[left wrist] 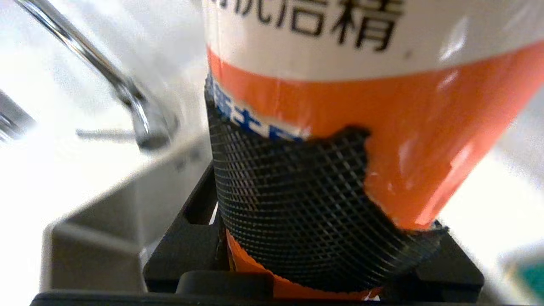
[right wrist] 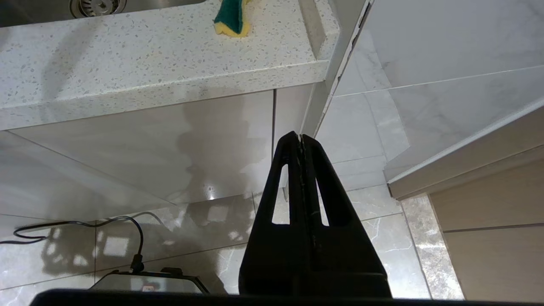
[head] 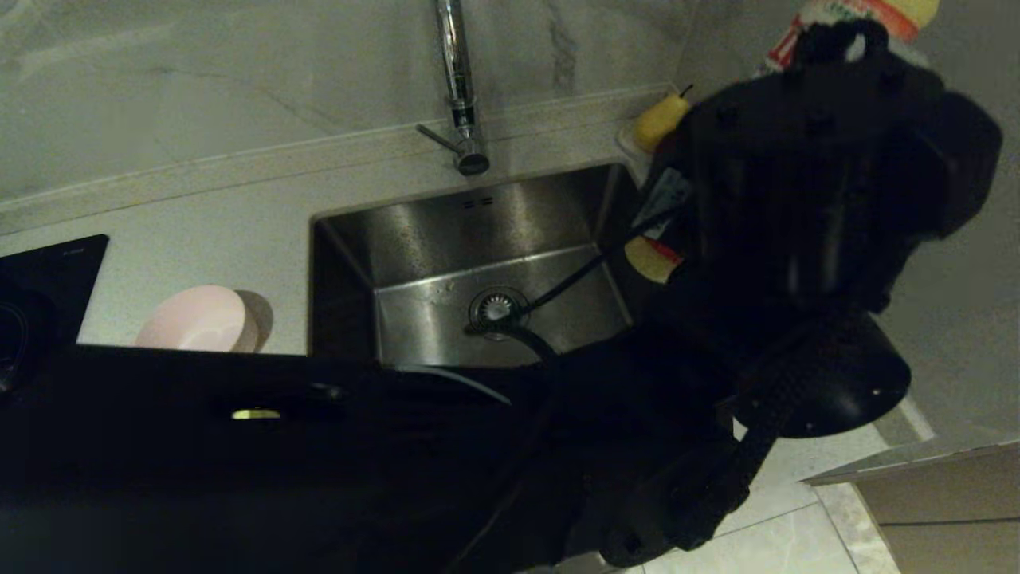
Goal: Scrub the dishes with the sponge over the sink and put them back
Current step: Place the dish soap on the table
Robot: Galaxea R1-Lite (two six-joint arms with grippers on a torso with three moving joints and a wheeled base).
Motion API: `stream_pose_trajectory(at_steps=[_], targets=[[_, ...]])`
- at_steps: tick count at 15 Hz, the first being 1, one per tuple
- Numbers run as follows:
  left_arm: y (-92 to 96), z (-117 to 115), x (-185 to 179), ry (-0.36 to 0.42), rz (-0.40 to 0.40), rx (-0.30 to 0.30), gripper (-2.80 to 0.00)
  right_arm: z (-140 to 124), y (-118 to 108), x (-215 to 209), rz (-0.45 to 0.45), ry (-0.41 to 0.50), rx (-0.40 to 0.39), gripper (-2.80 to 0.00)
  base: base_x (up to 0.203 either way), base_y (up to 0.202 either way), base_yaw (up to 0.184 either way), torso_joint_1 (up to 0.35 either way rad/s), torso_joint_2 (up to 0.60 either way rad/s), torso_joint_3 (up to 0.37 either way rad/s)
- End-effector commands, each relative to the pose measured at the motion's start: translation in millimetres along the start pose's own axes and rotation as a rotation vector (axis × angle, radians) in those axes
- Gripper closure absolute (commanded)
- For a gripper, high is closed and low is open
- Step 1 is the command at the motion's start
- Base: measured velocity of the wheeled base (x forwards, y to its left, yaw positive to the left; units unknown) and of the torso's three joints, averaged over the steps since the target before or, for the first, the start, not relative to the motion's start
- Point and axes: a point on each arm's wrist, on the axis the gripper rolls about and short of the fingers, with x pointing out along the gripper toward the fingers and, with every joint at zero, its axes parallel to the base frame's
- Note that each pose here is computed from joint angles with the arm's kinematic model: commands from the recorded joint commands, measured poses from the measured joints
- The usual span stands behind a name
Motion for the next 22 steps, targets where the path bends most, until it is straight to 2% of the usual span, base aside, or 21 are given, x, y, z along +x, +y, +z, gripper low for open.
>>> stream_pose_trajectory(at_steps=[1,7,11,14,16,18,22], targets=[[43.1,38,-7,-0.072,0.022,-0.101,0.00,0,0,0,0.001,-0.001,0.000,0.00,0.000,0.000,0.000,0.000,0.00,0.000],[134.4,99,-28,-0.223,0.045,-0.281,0.00,0,0,0,0.001,-0.001,0.000,0.00,0.000,0.000,0.000,0.000,0.00,0.000],[194.8,126,-47,-0.281,0.095,-0.388,0.00,0,0,0,0.001,-0.001,0.000,0.00,0.000,0.000,0.000,0.000,0.00,0.000],[238.5,137,-60,-0.309,0.142,-0.438,0.00,0,0,0,0.001,-0.001,0.000,0.00,0.000,0.000,0.000,0.000,0.00,0.000],[261.3,137,-60,-0.306,0.188,-0.422,0.00,0,0,0,0.001,-0.001,0.000,0.00,0.000,0.000,0.000,0.000,0.00,0.000],[291.3,130,-57,-0.300,0.271,-0.384,0.00,0,0,0,0.001,-0.001,0.000,0.00,0.000,0.000,0.000,0.000,0.00,0.000],[347.8,99,-49,-0.288,0.454,-0.299,0.00,0,0,0,0.001,-0.001,0.000,0.00,0.000,0.000,0.000,0.000,0.00,0.000]])
